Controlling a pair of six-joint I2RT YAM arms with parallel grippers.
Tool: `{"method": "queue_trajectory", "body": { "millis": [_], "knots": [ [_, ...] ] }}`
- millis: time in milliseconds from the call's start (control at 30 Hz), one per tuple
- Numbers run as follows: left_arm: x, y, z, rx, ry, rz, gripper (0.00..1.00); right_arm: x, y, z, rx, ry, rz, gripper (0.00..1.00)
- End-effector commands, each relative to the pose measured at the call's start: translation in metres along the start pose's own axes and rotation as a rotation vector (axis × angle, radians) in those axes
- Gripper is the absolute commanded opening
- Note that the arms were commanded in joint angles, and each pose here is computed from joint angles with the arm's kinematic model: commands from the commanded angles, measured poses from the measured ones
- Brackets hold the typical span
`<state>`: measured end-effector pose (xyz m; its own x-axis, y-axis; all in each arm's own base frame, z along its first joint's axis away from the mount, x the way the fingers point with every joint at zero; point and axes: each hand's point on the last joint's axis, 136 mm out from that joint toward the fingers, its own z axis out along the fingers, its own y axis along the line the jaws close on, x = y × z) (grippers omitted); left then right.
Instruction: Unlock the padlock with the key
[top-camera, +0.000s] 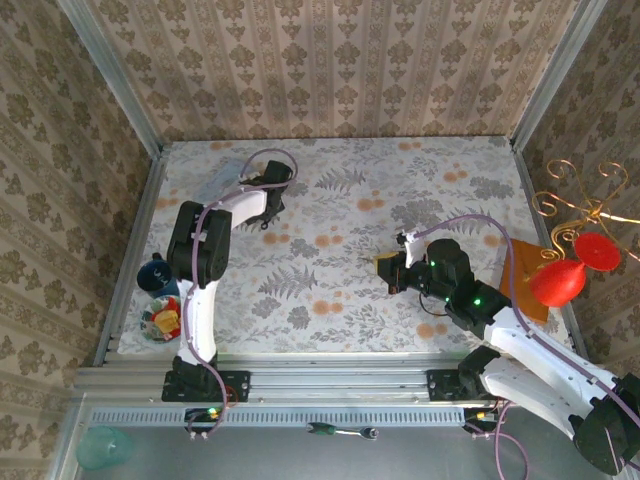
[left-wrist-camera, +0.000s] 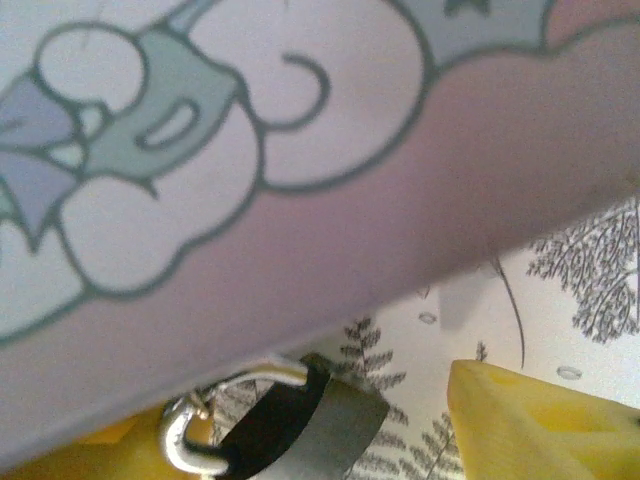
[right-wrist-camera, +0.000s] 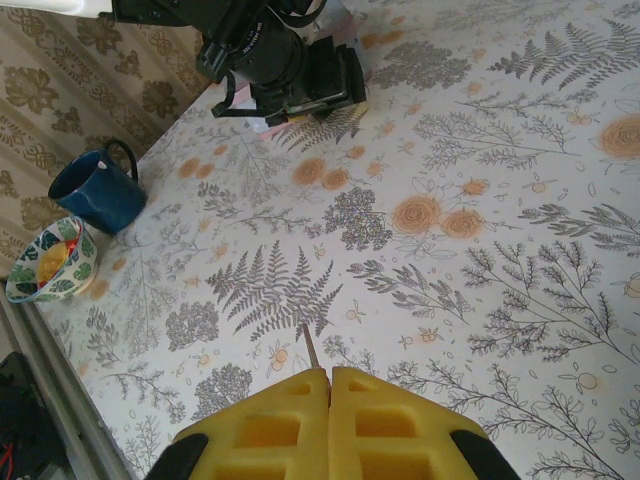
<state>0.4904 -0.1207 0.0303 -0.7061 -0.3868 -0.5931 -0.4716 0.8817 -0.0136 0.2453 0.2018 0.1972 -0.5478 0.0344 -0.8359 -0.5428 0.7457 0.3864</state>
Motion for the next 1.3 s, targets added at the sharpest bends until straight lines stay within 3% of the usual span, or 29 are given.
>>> {"method": "queue_trajectory", "body": {
  "millis": [0, 300, 567, 667, 1033, 1133, 1267],
  "knots": [
    [-0.008, 0.009, 0.008, -0.019, -0.046, -0.057, 0.61, -0.002, 0.003, -0.002, -0.021, -0.021, -0.004, 0.00],
    [-0.010, 0.022, 0.013, -0.035, -0.027, -0.090, 0.50, -0.001, 0.004, 0.000, -0.025, -0.015, -0.003, 0.00],
    [-0.005, 0.026, 0.011, -0.033, -0.020, -0.090, 0.30, -0.002, 0.004, 0.000, -0.019, -0.007, 0.002, 0.00],
    [-0.002, 0.027, 0.010, -0.023, -0.019, -0.098, 0.26, -0.001, 0.001, 0.001, -0.006, 0.001, 0.021, 0.00],
    [0.025, 0.019, -0.007, 0.114, -0.013, -0.028, 0.16, 0.001, 0.000, 0.004, 0.009, 0.046, 0.098, 0.00],
    [0.033, 0.010, -0.013, 0.192, -0.007, -0.009, 0.08, -0.001, 0.001, 0.003, 0.008, 0.043, 0.116, 0.00],
    [0.051, -0.010, -0.031, 0.309, -0.011, 0.058, 0.08, -0.004, -0.001, 0.000, 0.030, 0.037, 0.121, 0.00]
  ]
}}
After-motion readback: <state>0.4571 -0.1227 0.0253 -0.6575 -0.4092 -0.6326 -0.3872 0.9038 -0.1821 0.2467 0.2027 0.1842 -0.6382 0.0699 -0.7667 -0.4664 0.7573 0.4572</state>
